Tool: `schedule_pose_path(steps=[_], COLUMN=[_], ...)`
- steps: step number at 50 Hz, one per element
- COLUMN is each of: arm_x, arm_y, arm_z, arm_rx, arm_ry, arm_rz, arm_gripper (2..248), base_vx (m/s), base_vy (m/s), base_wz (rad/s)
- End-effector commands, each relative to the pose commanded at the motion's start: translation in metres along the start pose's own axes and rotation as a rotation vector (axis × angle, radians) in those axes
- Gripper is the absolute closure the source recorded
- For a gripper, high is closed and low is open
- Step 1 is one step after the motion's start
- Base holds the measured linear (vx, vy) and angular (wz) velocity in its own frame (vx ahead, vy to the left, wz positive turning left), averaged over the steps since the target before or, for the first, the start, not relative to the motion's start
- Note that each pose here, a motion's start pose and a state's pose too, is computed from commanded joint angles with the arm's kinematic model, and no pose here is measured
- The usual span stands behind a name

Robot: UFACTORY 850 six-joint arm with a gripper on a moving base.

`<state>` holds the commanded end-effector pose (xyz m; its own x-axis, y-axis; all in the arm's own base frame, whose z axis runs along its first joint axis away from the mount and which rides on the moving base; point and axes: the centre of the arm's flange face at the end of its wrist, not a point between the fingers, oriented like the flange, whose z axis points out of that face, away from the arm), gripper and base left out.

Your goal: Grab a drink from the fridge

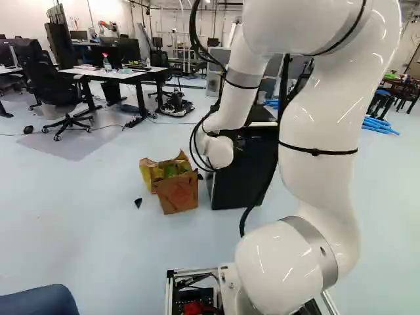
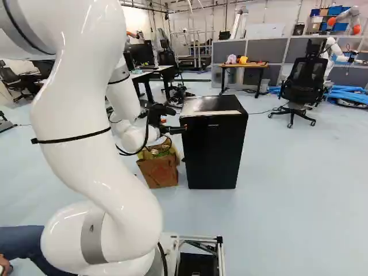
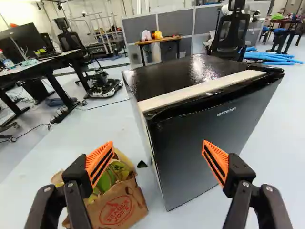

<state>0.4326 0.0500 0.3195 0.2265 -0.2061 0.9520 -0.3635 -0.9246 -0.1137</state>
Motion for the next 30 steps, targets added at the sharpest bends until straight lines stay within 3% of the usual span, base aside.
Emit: schedule_pose_path(steps=[30], arm_x=[-0.022], arm_y=[-0.017], arm_z=[0.028], arm_rx=[-0.126], arm_ry=[0.098], arm_rz=[0.025], arm_gripper=[3], base_vx=[0.0], base_vy=[0.0], base_wz=[0.0])
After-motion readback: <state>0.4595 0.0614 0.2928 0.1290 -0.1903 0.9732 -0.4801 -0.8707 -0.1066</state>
